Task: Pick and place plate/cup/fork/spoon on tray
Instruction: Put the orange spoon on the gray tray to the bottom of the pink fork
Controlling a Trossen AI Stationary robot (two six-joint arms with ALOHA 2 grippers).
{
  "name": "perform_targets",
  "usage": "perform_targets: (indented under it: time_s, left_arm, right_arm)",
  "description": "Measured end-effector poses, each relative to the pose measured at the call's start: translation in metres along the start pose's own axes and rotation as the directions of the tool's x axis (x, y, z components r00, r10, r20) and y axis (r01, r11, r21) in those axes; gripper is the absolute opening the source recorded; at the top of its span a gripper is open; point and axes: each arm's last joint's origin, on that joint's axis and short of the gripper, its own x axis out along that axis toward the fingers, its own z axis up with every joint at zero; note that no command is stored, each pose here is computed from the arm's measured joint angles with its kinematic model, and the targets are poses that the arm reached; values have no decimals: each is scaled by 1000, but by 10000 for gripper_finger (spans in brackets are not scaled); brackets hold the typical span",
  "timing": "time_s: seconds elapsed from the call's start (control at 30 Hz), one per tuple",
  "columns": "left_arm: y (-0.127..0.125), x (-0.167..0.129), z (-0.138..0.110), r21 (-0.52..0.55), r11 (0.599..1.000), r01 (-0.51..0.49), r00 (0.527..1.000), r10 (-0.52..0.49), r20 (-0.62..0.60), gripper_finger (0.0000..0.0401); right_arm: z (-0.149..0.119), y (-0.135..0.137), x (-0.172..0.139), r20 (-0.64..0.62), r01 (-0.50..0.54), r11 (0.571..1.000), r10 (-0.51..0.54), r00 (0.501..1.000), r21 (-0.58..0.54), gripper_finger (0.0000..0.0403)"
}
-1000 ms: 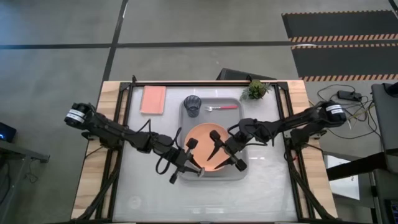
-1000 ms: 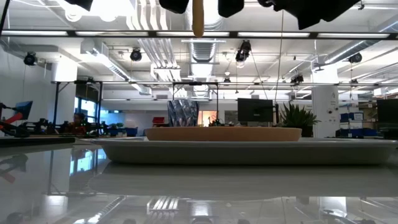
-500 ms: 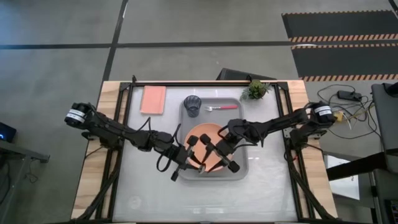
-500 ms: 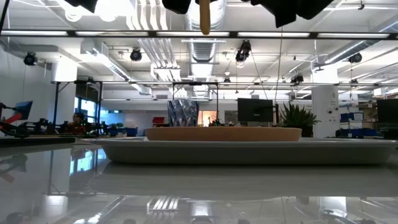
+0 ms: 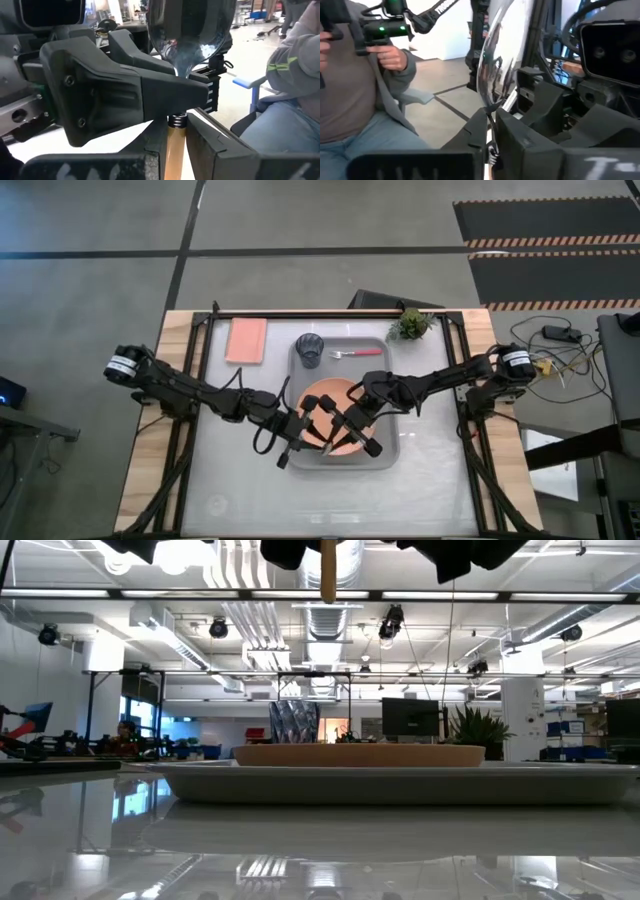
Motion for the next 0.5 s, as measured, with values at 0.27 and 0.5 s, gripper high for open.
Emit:
perform_targets:
  time_s: [0.27, 0.5]
  left_arm:
    - [1, -1, -2, -20, 1000, -22, 1000, 22, -7, 43]
    - [3, -2, 0, -74, 997, -27, 1000, 27, 1, 45]
  right_arm:
    - [-1, -1, -1, -7, 8, 1000, -8, 1000, -17, 10]
    - [3, 0, -2, 1, 1, 1000, -1, 1000, -24, 9]
